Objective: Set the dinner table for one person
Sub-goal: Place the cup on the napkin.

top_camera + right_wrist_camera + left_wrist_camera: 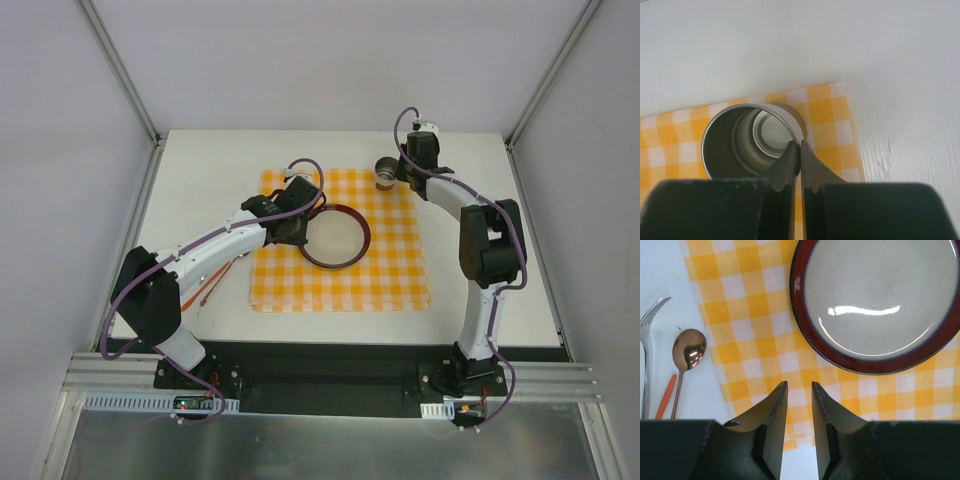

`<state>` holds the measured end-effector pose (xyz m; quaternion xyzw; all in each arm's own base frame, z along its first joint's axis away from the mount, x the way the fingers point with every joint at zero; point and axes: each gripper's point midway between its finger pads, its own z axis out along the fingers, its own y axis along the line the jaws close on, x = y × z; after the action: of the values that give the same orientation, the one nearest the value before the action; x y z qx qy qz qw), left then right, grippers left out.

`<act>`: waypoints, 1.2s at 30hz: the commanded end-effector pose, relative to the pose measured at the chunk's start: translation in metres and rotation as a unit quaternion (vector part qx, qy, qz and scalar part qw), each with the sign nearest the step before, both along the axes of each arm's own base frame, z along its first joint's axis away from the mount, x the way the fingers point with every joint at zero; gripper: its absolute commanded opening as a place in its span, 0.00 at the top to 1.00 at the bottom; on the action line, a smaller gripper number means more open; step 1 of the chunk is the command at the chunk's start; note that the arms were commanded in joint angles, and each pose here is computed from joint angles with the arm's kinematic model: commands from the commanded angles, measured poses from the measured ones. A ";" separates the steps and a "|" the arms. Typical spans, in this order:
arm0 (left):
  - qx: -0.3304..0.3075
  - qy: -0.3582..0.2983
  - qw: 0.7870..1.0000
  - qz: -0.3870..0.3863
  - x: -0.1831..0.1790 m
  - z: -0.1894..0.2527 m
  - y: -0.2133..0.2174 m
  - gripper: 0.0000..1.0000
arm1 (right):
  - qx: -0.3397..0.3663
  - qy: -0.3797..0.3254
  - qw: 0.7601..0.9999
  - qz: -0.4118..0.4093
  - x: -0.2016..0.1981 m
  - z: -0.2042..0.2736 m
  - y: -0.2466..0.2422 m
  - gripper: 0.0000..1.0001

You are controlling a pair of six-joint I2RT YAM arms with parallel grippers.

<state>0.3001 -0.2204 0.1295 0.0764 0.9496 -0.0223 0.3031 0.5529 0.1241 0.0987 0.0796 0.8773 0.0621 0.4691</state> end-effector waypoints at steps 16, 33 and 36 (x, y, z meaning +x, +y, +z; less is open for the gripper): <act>-0.002 -0.016 1.000 0.001 0.000 0.007 0.000 0.75 | 0.022 -0.019 1.000 0.010 -0.025 0.026 0.005 1.00; -0.003 -0.011 1.000 0.003 -0.002 0.004 0.002 0.76 | 0.014 -0.027 0.999 0.015 -0.040 0.037 0.011 1.00; -0.001 -0.012 1.000 0.003 -0.003 0.004 0.002 0.75 | 0.010 -0.014 1.000 0.009 -0.039 0.029 0.009 0.91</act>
<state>0.2971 -0.2176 0.1238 0.0772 0.9516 -0.0177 0.2970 0.5095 0.1314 0.1006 0.0689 0.8847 0.0704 0.4556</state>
